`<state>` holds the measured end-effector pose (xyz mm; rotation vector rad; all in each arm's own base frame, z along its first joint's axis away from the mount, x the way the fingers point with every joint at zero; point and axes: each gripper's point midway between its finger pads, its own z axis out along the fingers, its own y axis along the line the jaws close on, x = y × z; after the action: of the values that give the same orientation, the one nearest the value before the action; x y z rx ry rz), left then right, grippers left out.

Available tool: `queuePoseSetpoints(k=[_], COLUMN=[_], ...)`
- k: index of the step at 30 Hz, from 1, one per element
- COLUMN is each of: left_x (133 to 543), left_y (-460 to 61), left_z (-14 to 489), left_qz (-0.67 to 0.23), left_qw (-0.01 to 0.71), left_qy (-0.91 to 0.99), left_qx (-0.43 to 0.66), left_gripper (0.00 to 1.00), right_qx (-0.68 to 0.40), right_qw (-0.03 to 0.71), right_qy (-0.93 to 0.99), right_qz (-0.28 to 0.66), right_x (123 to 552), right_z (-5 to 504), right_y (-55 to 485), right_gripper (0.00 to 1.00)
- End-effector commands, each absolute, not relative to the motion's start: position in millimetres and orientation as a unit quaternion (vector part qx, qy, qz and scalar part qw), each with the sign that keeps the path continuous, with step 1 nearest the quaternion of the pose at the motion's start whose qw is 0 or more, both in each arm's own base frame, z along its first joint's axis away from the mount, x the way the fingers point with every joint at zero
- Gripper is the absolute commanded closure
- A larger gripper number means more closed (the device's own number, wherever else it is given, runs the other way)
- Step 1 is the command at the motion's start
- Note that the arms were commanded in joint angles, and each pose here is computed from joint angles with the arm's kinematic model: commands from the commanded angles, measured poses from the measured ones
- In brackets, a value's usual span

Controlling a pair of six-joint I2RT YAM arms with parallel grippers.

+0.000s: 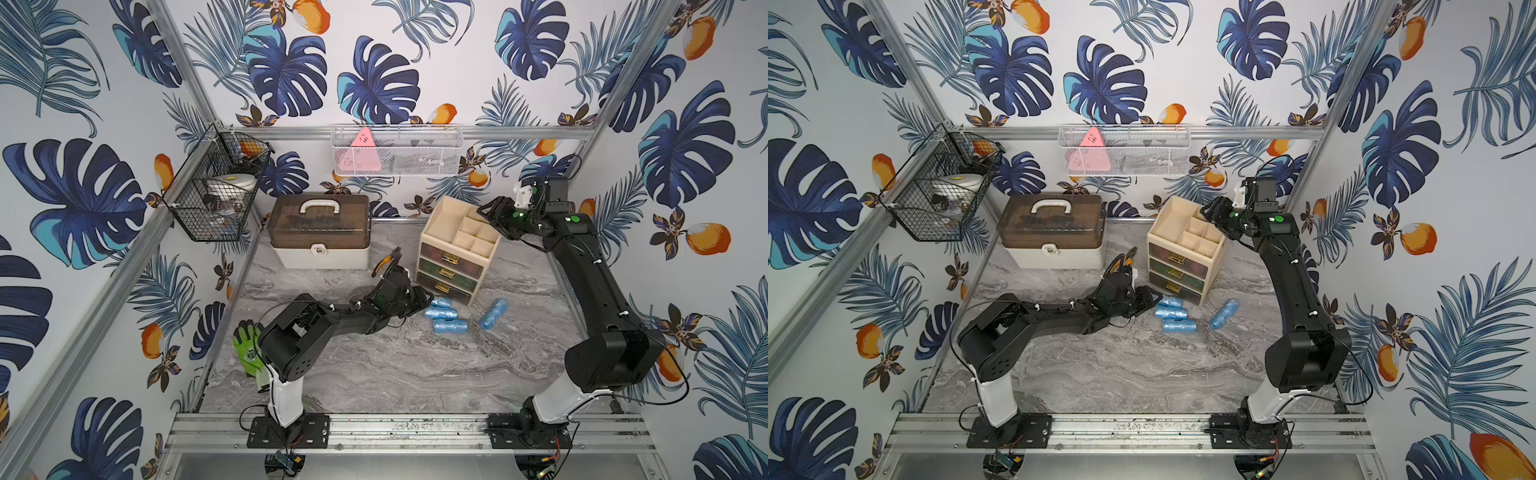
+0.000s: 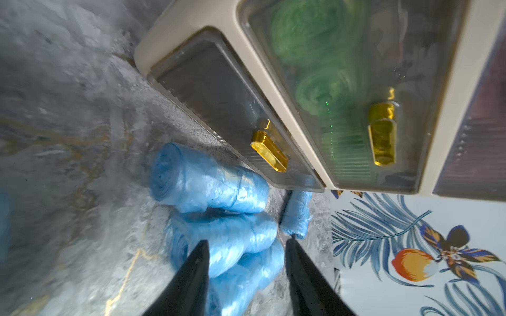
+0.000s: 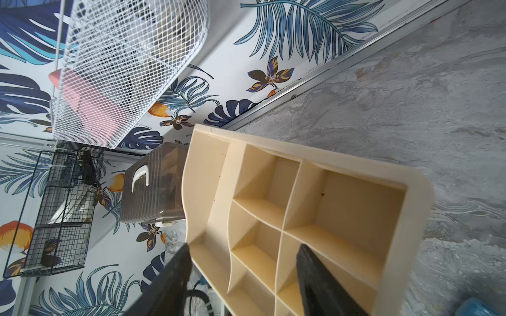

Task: Sort the rolls of trash bags by color and place them into the drawer
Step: Move the storage box to the center of the board.

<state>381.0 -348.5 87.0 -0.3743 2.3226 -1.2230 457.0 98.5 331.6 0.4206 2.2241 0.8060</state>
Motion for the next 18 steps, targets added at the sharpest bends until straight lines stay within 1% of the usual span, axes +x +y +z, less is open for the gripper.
queuePoseSetpoints(k=[1, 10, 18], left_x=[397.0, 421.5, 436.4], left_y=[-360.9, -366.7, -373.4], left_z=[108.3, 95.4, 88.7], left_qz=[-0.501, -0.489, -0.486], left_qw=[0.248, 0.261, 0.269], left_qy=[0.811, 0.808, 0.805], left_qx=[-0.171, -0.2, -0.207], left_gripper=[0.52, 0.61, 0.64], right_qx=[0.158, 0.151, 0.151], right_qw=[0.36, 0.37, 0.364], right_qy=[0.864, 0.863, 0.863], right_qz=[0.314, 0.308, 0.315], right_x=[447.0, 434.8, 435.1], right_z=[333.7, 338.0, 332.7], right_y=[99.5, 96.0, 95.1], right_gripper=[0.37, 0.37, 0.37])
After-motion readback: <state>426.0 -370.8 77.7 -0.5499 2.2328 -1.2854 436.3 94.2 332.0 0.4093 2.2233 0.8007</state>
